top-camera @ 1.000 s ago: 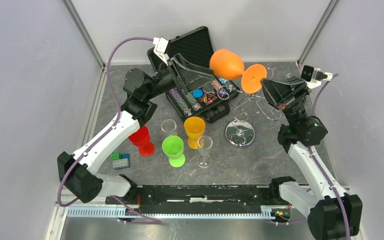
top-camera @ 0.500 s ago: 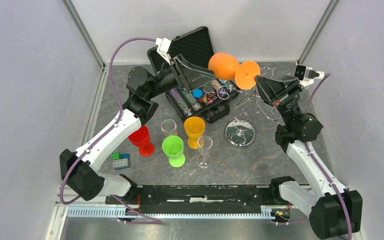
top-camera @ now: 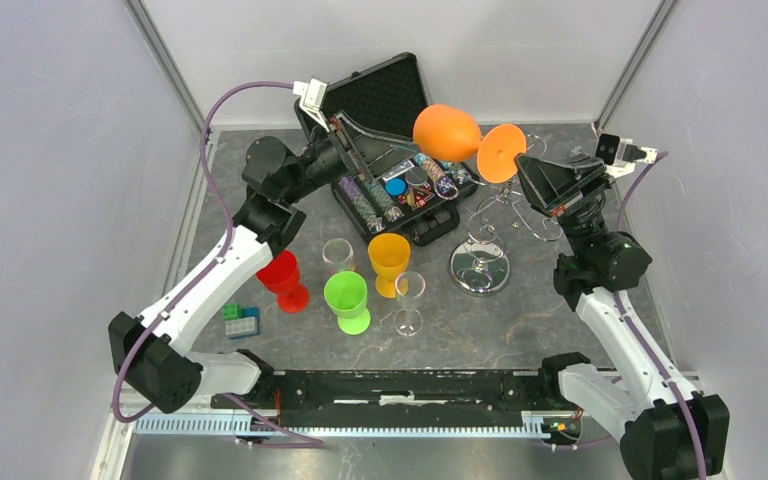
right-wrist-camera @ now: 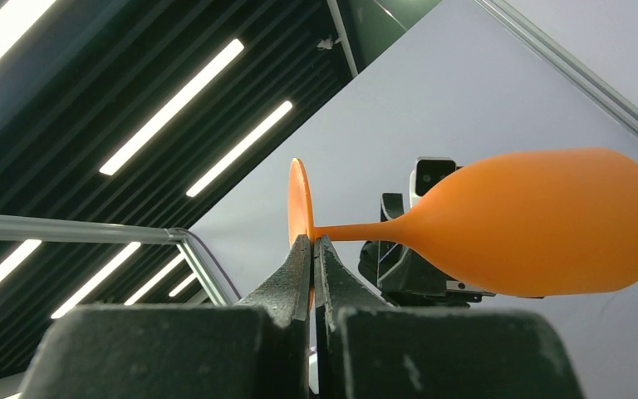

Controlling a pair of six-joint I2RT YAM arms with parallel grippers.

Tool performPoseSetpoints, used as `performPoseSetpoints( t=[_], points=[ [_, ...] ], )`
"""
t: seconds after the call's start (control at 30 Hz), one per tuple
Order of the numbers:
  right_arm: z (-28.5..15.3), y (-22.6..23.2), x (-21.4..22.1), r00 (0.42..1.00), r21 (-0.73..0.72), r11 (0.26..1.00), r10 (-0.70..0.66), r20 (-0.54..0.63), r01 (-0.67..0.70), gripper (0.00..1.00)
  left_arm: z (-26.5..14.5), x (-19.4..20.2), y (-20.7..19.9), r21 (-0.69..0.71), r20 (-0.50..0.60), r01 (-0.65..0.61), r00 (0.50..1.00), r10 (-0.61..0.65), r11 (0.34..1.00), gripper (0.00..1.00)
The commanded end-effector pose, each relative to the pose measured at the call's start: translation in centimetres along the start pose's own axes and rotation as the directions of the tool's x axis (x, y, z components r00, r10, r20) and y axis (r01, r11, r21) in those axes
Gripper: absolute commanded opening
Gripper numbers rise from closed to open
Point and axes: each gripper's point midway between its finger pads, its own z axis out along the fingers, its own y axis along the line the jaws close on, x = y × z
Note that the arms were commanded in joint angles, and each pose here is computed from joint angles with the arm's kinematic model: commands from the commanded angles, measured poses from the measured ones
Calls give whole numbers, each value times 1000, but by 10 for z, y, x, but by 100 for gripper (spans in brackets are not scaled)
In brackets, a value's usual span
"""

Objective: Take the wine glass off the wine glass rack

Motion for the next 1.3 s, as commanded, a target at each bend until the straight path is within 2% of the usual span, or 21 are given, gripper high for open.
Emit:
performPoseSetpoints(
  t=[0.0,0.2,0.33,0.47,0.6,0.77,0.83,0.9,1.07,1.17,1.27],
  points=[
    [-1,11,1,1000,-32,999,15,6,-15,0,1,-6,-5,35,18,6,1000,-6,999,97],
    [-4,9,3,998,-33,998,58,-3,-58,0,2,-5,-22,147,-17,77,997,-76,986,90],
    [-4,11,3,997,-43,996,79,-8,-79,0,0,-8,-52,299,-72,193,981,-179,935,78],
    [-5,8,3,996,-33,996,85,-4,-85,0,-11,-13,-83,439,-129,285,958,-255,852,61],
    [-7,-2,2,995,-6,995,98,9,-98,0,-22,-15,-101,512,-160,317,948,-273,798,45],
    [-11,-20,-1,992,44,991,123,37,-125,0,-27,-12,-107,507,-161,288,958,-239,813,20],
    [-12,-24,-2,991,56,990,123,44,-126,0,-27,-10,-105,493,-158,271,962,-221,827,5],
    [-13,-28,-2,991,68,989,126,50,-129,1,-27,-8,-104,479,-151,252,967,-204,841,2],
    [-13,-35,-1,996,107,991,74,46,-79,41,-28,-5,-102,435,-122,170,984,-129,884,2],
    [-11,-44,-1,1000,169,986,3,31,-8,54,-29,-4,-99,373,-97,81,994,-48,924,2],
    [-12,-60,-3,998,266,962,-61,14,55,60,-32,-3,-85,241,-79,-31,996,51,970,2]
  ],
)
